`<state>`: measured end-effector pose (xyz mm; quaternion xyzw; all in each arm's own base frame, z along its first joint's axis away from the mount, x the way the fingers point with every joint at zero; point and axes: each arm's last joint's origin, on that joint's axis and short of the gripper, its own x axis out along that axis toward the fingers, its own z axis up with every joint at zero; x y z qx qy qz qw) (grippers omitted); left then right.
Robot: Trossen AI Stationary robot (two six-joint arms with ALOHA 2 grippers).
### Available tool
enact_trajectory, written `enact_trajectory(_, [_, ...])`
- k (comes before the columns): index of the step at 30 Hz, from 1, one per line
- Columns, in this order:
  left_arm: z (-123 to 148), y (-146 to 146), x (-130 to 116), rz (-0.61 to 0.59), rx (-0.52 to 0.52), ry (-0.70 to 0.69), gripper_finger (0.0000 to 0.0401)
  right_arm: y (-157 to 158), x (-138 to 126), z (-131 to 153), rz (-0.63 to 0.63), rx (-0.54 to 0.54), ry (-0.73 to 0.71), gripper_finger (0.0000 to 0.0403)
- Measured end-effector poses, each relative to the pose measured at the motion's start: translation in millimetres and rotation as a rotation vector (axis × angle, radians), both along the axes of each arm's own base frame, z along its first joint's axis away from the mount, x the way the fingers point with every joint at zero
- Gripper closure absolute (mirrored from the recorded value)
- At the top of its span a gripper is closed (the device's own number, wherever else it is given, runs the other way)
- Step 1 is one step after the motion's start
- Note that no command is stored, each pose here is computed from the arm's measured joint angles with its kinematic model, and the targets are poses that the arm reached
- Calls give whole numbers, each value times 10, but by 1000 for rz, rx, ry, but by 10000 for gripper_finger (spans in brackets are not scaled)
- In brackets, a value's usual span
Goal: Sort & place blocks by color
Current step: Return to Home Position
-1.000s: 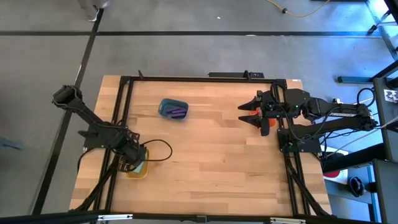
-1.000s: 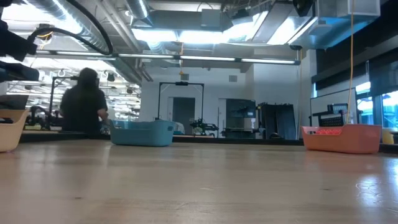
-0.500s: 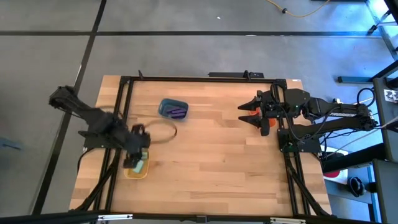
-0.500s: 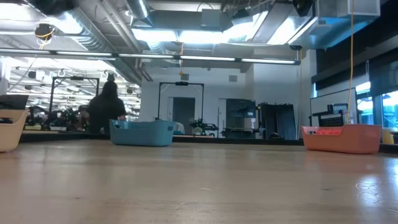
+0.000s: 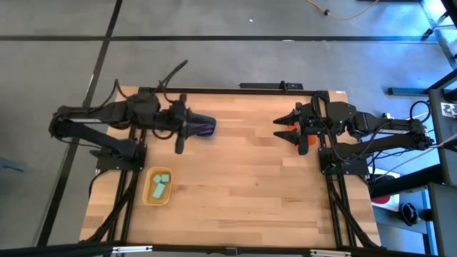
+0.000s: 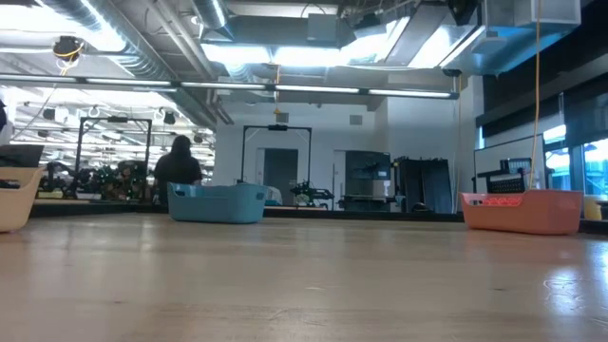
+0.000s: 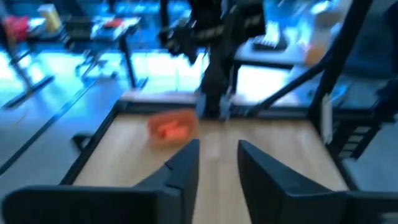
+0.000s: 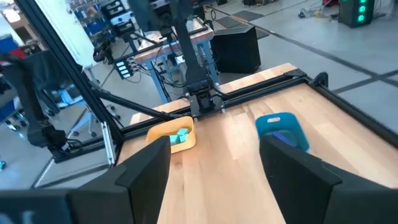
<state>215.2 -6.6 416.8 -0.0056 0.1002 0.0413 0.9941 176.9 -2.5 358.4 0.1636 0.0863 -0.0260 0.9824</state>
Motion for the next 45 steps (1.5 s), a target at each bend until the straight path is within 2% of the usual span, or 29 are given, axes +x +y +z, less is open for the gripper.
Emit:
enact_trajectory(3, [-122,103,99,-46,-30,-91,340,0,0,0,9,-48,1,153])
enact_trajectory(7, [-417,138,208,-55,-111,-199,394,1,0,0,12,-58,2,153])
enact_trajectory(12, [-735,107,237,-58,-208,-335,399,1,0,1,17,-80,1,153])
enact_trajectory(16, [-889,103,230,-18,-240,-345,400,2,4,28,23,-107,-27,153])
enact_trajectory(20, [-895,94,228,-9,-281,-351,400,1,7,57,24,-130,-56,153])
enact_trajectory(35, [-902,97,229,-3,-285,-345,401,1,7,59,22,-121,-59,153])
enact_trajectory(40, [-902,96,229,-6,-285,-344,401,1,7,58,20,-102,-58,168])
enact_trajectory(45, [-872,83,167,-81,-288,-329,401,1,7,58,19,-98,-58,189])
